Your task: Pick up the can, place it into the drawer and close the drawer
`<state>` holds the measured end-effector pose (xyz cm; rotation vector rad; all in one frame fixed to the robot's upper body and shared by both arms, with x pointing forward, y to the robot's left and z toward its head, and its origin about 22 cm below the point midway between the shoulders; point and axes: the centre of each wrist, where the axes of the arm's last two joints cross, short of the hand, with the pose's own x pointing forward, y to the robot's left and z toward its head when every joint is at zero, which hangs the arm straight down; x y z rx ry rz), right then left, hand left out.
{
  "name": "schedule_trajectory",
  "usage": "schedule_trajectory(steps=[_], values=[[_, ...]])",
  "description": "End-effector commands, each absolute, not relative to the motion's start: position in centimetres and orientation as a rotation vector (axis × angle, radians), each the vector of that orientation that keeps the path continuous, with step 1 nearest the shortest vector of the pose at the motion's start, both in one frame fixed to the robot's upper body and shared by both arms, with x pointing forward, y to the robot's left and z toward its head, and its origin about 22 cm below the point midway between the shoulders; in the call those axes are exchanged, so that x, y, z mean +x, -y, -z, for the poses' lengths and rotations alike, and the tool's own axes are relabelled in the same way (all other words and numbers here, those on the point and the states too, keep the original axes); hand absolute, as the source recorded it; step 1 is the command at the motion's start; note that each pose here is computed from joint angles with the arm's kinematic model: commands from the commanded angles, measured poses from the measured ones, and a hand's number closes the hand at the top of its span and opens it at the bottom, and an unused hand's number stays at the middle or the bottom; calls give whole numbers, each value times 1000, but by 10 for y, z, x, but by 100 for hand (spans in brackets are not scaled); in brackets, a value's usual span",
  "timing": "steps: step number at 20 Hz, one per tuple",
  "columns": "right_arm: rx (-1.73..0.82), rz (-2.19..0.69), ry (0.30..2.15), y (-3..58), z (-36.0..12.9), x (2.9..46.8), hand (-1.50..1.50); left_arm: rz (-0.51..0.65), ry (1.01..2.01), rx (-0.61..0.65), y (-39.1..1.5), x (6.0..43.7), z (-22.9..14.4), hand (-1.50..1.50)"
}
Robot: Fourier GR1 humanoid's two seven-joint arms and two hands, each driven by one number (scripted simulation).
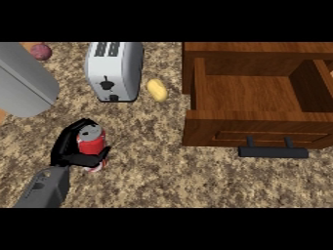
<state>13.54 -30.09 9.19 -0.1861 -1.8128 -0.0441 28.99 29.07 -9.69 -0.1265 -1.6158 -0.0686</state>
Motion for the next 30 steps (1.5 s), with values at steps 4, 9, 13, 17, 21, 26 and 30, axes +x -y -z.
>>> schedule_trajectory(steps=[4, 9, 13, 17, 21, 26, 30], values=[[-179, 41, 1811, 310, -93, 131, -150, -121, 1667, 11, -256, 314, 42, 150], [-188, 28, 1824, 303, -89, 136, -150, -15, 1718, -18, -229, 327, -3, 150], [-192, 30, 1838, 304, -105, 143, -150, 39, 1754, -9, -215, 320, -49, 150], [-187, 12, 1837, 291, -110, 153, -150, 56, 1772, -40, -173, 350, -76, 150], [-186, 45, 1827, 312, -93, 141, -150, 76, 1766, -91, -127, 330, -101, 150], [-187, 34, 1832, 307, -99, 141, -150, 129, 1795, -53, -105, 359, -146, 150], [-210, 33, 1836, 308, -104, 151, -150, 159, 1818, -54, -86, 375, -180, 150]])
